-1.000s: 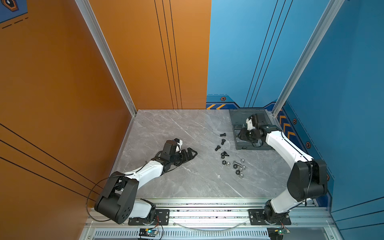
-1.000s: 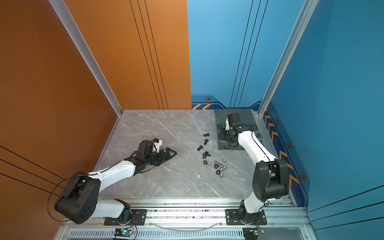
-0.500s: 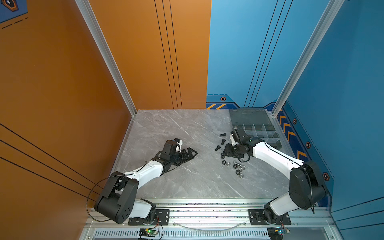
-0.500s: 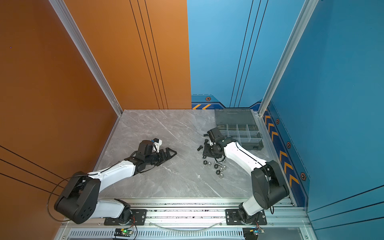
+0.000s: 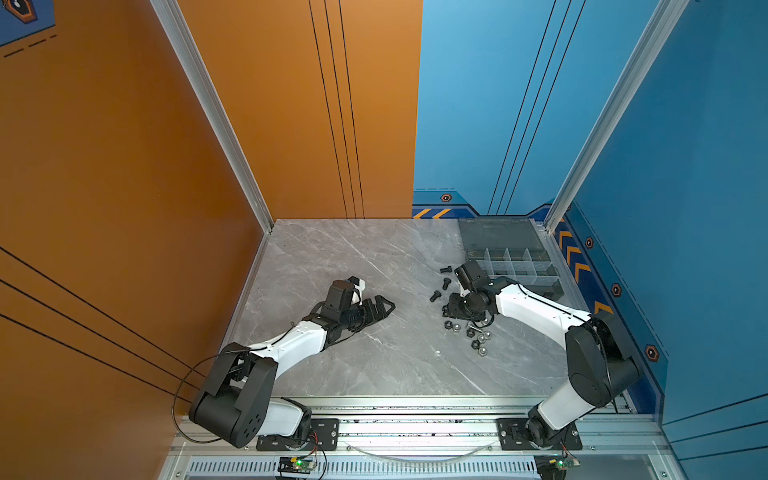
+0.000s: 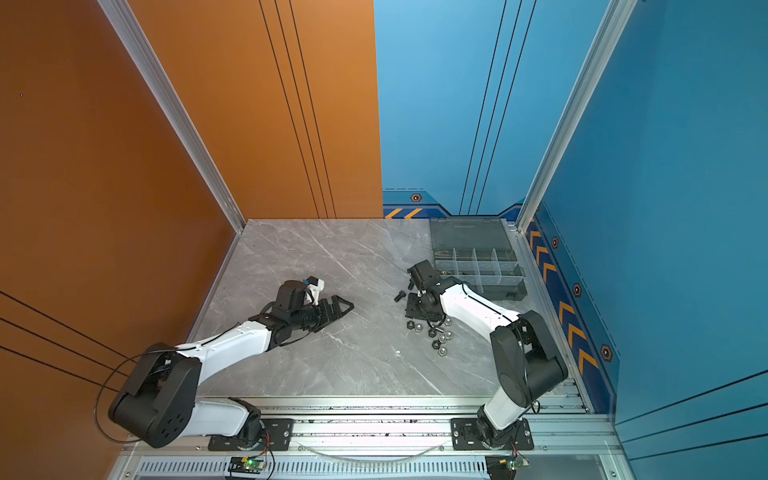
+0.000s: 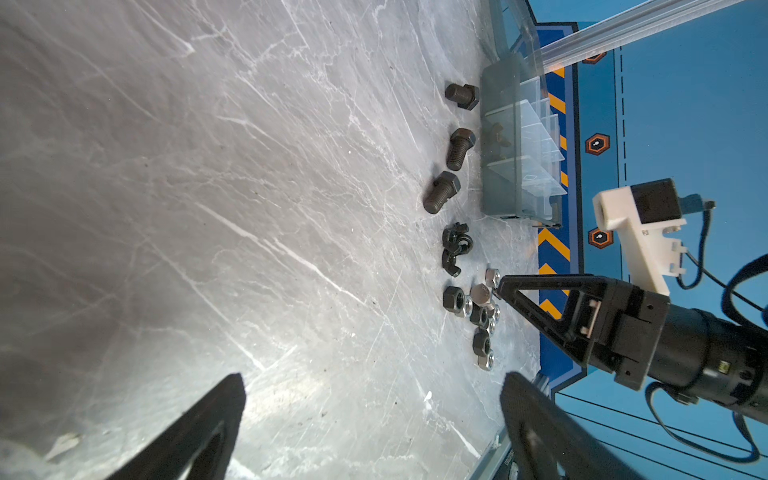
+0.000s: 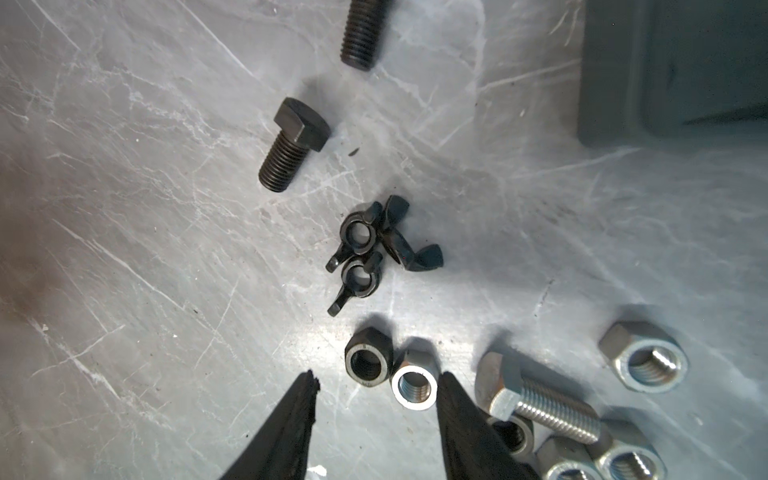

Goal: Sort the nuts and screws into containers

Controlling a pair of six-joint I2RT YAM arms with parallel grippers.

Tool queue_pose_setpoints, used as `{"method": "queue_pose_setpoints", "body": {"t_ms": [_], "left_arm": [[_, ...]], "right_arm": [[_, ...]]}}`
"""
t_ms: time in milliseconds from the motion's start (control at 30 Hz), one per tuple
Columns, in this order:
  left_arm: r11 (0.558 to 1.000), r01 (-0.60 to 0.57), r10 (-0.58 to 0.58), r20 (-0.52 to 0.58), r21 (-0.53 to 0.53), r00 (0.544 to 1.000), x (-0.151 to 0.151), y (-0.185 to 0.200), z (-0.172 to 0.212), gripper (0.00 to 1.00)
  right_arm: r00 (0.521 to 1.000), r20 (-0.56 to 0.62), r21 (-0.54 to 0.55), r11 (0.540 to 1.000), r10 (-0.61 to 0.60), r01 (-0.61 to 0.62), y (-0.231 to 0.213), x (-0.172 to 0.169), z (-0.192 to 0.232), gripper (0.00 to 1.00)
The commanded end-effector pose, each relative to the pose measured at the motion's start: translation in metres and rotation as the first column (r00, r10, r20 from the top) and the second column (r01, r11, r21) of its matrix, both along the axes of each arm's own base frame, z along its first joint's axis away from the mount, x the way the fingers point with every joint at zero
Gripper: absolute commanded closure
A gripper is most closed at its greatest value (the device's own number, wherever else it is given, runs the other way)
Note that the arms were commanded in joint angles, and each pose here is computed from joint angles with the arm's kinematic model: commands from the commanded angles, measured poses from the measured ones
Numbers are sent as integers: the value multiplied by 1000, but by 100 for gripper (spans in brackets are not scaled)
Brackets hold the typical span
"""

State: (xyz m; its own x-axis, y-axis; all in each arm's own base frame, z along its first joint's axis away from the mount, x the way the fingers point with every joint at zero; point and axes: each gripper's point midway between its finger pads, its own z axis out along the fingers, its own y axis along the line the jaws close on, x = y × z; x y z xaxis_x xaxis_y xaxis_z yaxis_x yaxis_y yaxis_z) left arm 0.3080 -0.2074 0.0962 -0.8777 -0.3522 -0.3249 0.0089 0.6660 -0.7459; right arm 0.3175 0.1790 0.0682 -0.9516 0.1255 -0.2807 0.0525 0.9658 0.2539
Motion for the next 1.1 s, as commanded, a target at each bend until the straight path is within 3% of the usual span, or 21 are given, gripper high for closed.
{"method": "queue_pose_setpoints", "body": {"t_ms": [0, 267, 600, 800, 1067], "left_arm": [[1000, 16, -16, 5, -16, 1000, 1, -7, 3, 2], [1000, 15, -15, -2, -11, 1000, 1, -6, 0, 2], [1000, 15, -15, -6, -3, 1000, 0, -5, -1, 2], [1000, 10, -10, -4, -2, 1000, 0, -5, 0, 2], [1000, 13, -13, -6, -1, 1000, 0, -7, -1, 2]], "right_arm": [[999, 14, -5, 999, -37, 37, 2, 10, -4, 50], [999, -3, 42, 998, -38, 39, 10, 25, -16, 50], [989, -48, 38, 989, 143, -141, -10, 31, -11, 55], [978, -87, 67, 981, 188, -182, -27, 32, -14, 61], [958, -100, 30, 963, 269, -267, -28, 32, -17, 68]]}}
